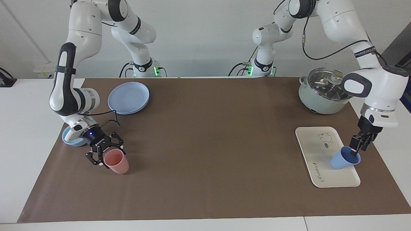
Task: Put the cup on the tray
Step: 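Lower the blue cup onto the tray while the right gripper lowers the pink cup, then open the left gripper and withdraw while the right gripper releases the pink cup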
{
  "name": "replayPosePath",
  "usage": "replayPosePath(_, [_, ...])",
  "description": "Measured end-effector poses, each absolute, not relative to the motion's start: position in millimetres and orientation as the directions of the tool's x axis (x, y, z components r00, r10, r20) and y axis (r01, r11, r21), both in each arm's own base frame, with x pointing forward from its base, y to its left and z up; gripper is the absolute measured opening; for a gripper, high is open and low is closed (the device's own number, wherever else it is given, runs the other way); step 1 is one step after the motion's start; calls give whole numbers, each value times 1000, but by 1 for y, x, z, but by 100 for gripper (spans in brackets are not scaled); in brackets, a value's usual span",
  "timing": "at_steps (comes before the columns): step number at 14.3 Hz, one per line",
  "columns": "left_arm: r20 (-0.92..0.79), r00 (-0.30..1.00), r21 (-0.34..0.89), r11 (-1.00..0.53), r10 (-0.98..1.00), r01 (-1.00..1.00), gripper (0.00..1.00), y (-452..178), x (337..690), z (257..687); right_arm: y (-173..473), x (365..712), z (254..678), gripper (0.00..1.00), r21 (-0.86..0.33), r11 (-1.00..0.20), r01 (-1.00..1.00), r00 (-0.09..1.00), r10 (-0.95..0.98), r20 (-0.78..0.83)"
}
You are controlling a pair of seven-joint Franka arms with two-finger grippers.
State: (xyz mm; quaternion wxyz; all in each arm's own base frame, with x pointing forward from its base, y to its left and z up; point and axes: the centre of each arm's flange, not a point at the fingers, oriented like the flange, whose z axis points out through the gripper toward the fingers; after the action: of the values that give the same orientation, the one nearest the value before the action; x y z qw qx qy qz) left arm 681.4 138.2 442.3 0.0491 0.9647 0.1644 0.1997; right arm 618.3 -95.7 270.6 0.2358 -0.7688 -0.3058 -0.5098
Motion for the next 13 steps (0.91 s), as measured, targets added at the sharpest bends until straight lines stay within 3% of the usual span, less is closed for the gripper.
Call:
replayPosePath(7, [108,990,56,-995,92,86,78,16,683,509,-96,610,260,83,-19,-690,724,276,265,924])
replayPosePath(10, [-5,999,-6,-999,38,38,79,-6,665,527,-96,610,261,100,-16,-690,724,273,266,924])
replayPosePath(12, [-23,1000,-17,-1000,8,8,82,-24,651,548,-96,611,264,100,-12,-690,724,269,267,925])
replayPosePath(13, [-18,1000,-19,-1000,-3,-4,91,-31,644,561,-96,611,267,100,-8,-690,724,265,267,926])
